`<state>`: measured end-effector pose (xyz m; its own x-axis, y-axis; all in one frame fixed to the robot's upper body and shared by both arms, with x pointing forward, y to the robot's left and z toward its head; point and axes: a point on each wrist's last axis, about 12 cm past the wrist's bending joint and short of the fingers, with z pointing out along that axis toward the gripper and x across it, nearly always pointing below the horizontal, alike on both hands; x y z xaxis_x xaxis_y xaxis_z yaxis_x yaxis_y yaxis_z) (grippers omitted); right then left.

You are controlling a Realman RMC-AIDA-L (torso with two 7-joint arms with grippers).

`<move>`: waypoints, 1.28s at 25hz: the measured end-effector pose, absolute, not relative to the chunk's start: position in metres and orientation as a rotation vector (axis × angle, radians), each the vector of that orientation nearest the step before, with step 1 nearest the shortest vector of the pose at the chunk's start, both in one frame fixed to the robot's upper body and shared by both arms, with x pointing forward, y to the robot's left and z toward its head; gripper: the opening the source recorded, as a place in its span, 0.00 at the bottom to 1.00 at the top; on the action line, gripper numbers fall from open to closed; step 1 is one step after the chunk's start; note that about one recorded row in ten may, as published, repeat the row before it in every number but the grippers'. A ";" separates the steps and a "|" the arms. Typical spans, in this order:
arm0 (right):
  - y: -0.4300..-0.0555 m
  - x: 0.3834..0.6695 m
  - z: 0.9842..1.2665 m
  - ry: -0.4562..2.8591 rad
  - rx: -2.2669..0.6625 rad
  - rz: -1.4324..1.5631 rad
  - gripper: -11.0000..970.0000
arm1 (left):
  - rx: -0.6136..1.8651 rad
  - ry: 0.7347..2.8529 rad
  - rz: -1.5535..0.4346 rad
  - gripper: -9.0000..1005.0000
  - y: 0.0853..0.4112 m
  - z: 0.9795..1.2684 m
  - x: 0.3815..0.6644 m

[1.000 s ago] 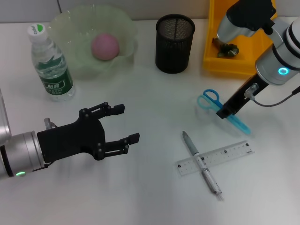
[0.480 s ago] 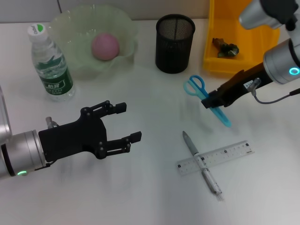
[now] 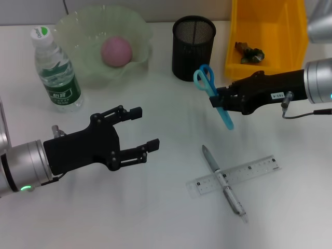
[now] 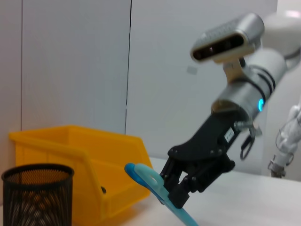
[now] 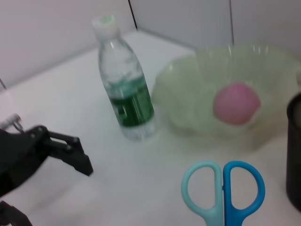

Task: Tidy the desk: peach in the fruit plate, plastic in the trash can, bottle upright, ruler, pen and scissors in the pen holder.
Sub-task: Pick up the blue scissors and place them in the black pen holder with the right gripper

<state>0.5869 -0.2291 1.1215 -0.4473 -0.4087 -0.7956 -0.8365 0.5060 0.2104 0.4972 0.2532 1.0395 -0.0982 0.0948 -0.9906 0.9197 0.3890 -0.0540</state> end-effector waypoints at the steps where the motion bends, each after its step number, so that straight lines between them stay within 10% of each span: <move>1: -0.233 0.585 1.116 1.995 -0.993 0.817 0.25 | 0.944 1.505 -0.911 0.81 0.253 1.040 0.497; 32: -0.229 0.547 1.056 1.451 -0.740 0.735 0.27 | 0.826 1.463 -0.881 0.81 0.251 1.038 0.494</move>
